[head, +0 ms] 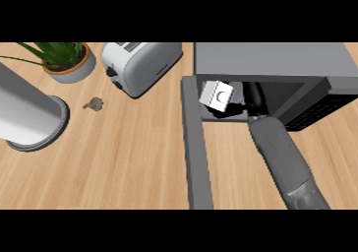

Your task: Pick up the milk, place it into the microwave and close the microwave

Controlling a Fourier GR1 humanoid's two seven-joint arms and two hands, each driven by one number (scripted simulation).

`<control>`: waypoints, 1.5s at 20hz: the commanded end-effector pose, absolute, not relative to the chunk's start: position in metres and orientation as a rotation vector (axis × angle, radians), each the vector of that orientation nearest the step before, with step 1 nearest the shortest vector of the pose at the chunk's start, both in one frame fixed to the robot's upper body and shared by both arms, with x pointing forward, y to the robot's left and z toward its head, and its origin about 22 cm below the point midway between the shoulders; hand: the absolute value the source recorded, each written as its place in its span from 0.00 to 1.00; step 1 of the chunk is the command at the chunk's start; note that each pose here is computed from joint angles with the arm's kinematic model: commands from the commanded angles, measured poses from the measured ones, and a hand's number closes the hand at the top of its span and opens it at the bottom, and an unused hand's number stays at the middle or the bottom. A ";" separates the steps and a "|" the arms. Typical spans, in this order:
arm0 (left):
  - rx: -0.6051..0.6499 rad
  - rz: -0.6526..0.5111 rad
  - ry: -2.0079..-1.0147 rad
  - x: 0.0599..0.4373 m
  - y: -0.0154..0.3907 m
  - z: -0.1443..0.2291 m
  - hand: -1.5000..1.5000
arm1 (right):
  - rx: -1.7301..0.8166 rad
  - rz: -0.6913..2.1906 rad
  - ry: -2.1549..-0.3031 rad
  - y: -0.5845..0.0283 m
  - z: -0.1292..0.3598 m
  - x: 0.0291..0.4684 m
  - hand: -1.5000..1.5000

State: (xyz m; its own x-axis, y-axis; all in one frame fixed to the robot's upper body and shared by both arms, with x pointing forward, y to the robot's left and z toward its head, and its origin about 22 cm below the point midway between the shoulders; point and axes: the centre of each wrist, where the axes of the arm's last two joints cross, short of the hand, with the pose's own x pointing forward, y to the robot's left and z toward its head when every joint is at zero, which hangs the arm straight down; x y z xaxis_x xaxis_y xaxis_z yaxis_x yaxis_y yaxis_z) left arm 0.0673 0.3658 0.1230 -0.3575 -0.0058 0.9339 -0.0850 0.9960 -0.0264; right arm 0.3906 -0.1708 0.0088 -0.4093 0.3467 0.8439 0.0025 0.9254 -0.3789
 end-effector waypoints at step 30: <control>-0.012 0.002 -1.938 0.107 0.373 0.111 0.00 | -1.185 0.437 -1.758 -0.245 0.029 0.435 0.00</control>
